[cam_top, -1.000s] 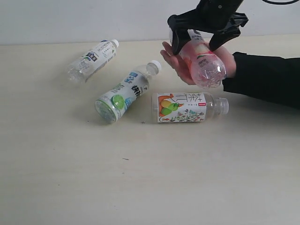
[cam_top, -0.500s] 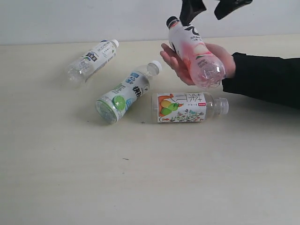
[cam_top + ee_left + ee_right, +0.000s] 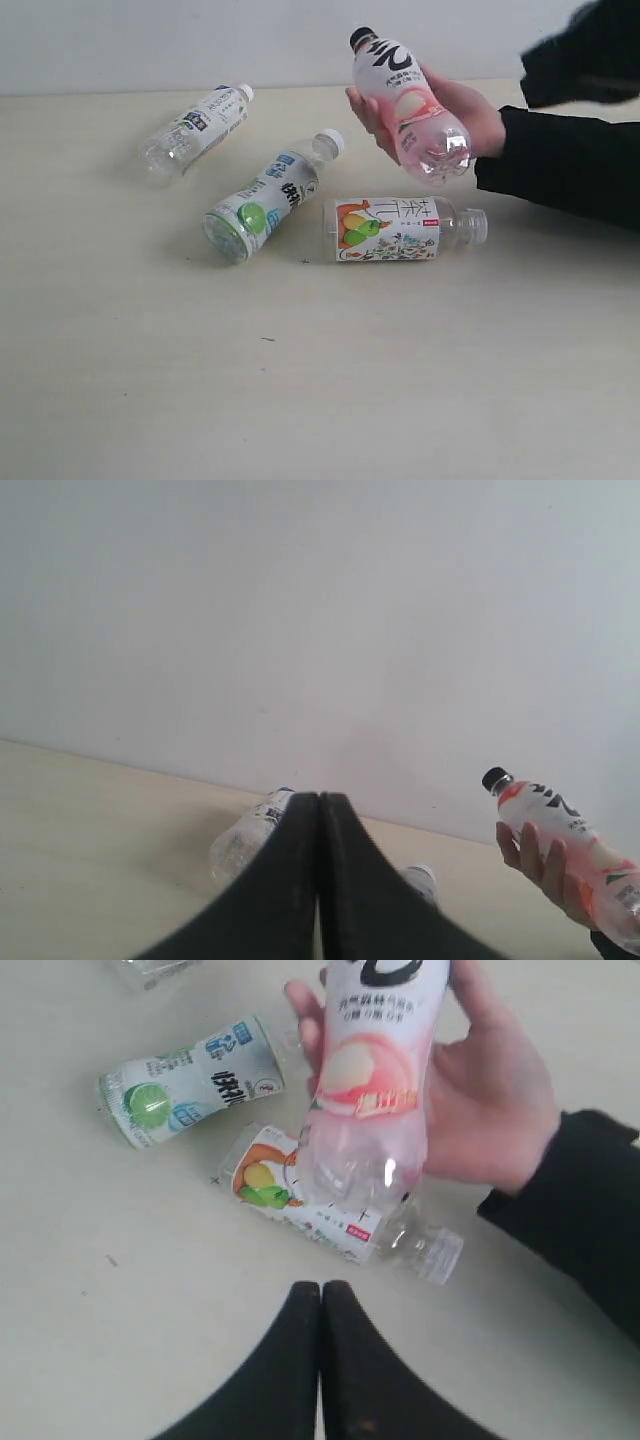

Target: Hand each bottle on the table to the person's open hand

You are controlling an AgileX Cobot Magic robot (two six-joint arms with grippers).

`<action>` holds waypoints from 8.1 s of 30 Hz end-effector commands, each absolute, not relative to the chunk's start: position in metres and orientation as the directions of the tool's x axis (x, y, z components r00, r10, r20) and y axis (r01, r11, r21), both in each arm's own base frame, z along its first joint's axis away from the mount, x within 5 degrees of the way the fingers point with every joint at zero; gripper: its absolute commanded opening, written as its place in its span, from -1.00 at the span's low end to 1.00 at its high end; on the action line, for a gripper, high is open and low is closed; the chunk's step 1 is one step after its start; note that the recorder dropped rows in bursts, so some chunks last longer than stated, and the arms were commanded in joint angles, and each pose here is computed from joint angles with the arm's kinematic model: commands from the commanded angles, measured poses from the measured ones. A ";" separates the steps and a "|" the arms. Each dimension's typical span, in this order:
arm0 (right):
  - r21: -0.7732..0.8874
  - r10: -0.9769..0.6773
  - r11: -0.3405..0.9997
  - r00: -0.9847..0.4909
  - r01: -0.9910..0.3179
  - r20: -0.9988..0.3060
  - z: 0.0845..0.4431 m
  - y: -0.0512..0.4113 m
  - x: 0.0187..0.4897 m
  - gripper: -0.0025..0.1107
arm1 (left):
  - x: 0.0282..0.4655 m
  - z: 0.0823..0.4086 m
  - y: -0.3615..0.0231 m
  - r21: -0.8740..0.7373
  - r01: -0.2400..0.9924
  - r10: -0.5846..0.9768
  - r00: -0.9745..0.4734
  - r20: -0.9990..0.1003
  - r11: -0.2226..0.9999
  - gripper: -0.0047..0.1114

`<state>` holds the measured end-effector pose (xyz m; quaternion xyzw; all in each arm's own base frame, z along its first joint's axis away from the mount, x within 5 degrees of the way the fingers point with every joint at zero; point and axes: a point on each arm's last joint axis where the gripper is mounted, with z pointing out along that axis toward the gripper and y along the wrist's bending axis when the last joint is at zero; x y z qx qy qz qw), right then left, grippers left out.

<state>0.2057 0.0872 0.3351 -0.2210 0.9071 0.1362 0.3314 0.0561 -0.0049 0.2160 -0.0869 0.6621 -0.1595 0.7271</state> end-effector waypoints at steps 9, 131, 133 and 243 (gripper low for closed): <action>0.127 -0.078 0.871 -0.389 -0.474 -0.918 0.285 0.044 0.072 -0.96 | 0.056 0.216 -0.005 -0.345 0.122 -0.356 0.083 -0.931 0.931 -0.92; -0.301 -0.961 0.244 -0.189 -0.922 -0.201 0.288 0.165 0.315 -0.57 | 0.056 0.216 -0.005 -0.345 0.122 -0.356 0.083 -0.931 0.931 -0.92; -0.297 -0.973 0.212 -0.175 -0.931 -0.149 0.274 0.166 0.322 -0.44 | 0.056 0.216 -0.005 -0.345 0.122 -0.356 0.083 -0.931 0.931 -0.92; 0.194 -0.297 0.914 -0.915 -0.355 -0.272 0.220 0.139 0.434 0.45 | 0.056 0.216 -0.005 -0.345 0.122 -0.356 0.083 -0.931 0.931 -0.92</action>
